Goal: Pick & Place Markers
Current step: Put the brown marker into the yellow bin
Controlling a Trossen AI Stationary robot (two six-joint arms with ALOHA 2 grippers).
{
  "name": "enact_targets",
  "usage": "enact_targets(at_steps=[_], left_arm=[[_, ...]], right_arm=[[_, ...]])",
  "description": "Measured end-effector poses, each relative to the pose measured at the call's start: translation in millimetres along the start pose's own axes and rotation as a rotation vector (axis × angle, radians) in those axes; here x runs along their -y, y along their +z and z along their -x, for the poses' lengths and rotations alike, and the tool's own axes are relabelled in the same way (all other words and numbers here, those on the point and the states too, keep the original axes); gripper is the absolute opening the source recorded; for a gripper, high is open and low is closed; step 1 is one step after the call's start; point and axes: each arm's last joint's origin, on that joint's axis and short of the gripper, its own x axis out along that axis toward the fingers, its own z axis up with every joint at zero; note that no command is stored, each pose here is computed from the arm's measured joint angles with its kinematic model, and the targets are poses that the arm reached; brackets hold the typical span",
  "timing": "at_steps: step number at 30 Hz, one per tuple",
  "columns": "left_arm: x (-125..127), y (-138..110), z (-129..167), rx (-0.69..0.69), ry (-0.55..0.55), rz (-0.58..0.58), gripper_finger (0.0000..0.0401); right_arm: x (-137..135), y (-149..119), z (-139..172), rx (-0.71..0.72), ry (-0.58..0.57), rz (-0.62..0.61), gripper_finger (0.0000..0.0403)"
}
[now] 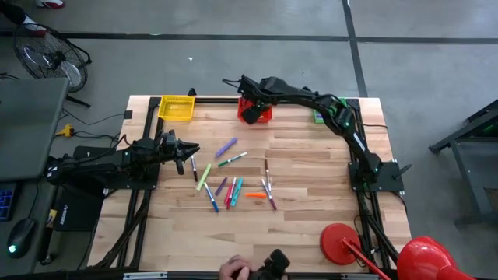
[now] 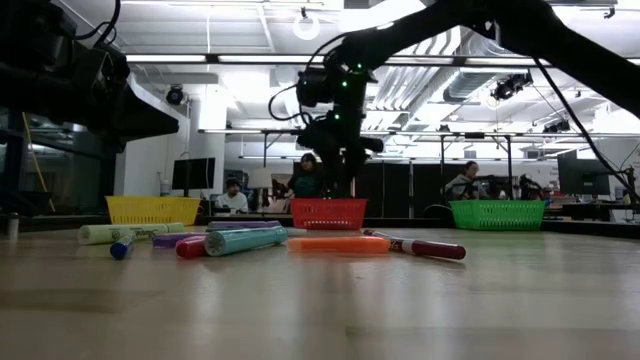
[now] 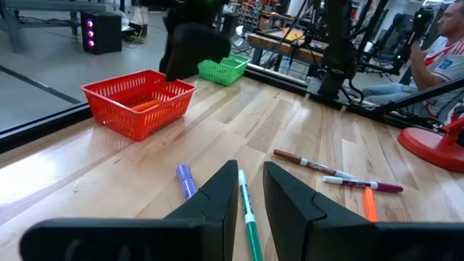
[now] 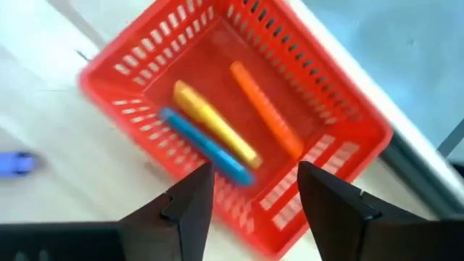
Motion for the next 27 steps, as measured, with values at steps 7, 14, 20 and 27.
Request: enact_targets(at_steps=[7, 14, 20, 27], left_arm=[[0, 0, 0, 0.000, 0.000, 0.000, 0.0064], [0, 0, 0, 0.000, 0.000, 0.000, 0.0064], [0, 0, 0, 0.001, 0.000, 0.000, 0.0064], [0, 0, 0, 0.001, 0.000, 0.000, 0.0064]], right_arm=[[-19, -13, 28, -0.006, 0.003, -0.133, 0.0221], [-56, -40, 61, -0.002, -0.009, -0.148, 0.0234], [-89, -83, 67, -0.060, -0.010, -0.099, 0.0234], [-103, -137, 64, -0.061, 0.036, -0.165, 0.0234]])
